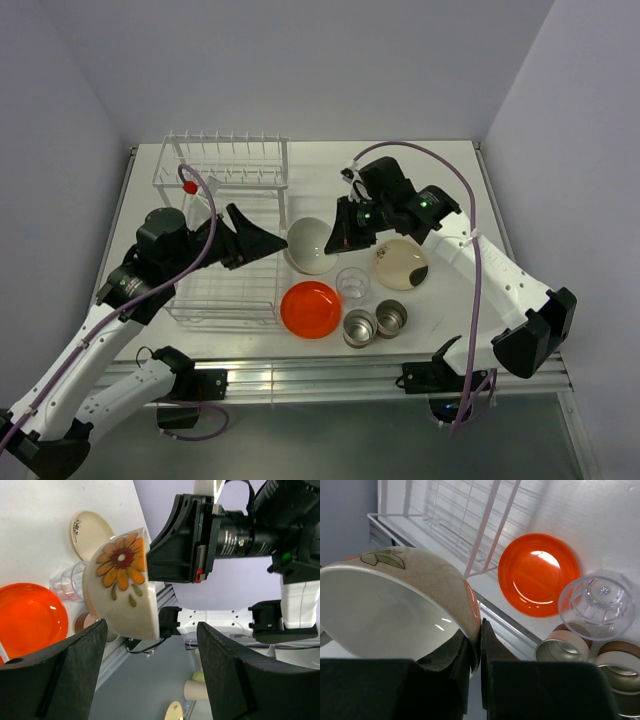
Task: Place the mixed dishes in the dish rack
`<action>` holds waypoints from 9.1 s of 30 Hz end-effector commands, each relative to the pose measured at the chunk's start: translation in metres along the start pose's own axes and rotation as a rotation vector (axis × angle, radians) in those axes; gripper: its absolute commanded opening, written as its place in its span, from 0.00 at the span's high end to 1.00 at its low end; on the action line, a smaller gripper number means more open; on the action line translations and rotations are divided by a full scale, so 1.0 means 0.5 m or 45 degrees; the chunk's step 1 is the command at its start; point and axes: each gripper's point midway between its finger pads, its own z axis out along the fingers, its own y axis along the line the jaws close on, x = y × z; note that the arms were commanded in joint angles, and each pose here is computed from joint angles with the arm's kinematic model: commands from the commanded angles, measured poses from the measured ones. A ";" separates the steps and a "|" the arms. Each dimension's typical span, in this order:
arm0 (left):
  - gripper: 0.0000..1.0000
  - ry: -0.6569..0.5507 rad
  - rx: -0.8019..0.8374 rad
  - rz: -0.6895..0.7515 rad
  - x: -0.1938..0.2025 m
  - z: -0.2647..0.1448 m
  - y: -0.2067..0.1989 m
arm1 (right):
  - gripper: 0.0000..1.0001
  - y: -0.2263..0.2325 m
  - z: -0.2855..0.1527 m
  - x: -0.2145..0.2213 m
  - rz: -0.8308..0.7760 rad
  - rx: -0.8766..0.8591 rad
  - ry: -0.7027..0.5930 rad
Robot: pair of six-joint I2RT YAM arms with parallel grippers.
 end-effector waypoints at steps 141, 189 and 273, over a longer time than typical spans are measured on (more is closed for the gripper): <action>1.00 -0.304 -0.549 -0.313 0.004 -0.112 0.164 | 0.91 0.255 0.131 -0.001 -0.092 -0.516 0.193; 1.00 -0.455 -0.418 -0.315 -0.015 -0.148 0.140 | 0.99 0.254 0.146 0.004 -0.091 -0.541 0.226; 1.00 0.161 -2.022 0.458 -0.140 -0.130 0.442 | 0.46 -0.099 -0.047 -0.070 0.111 -0.067 -0.290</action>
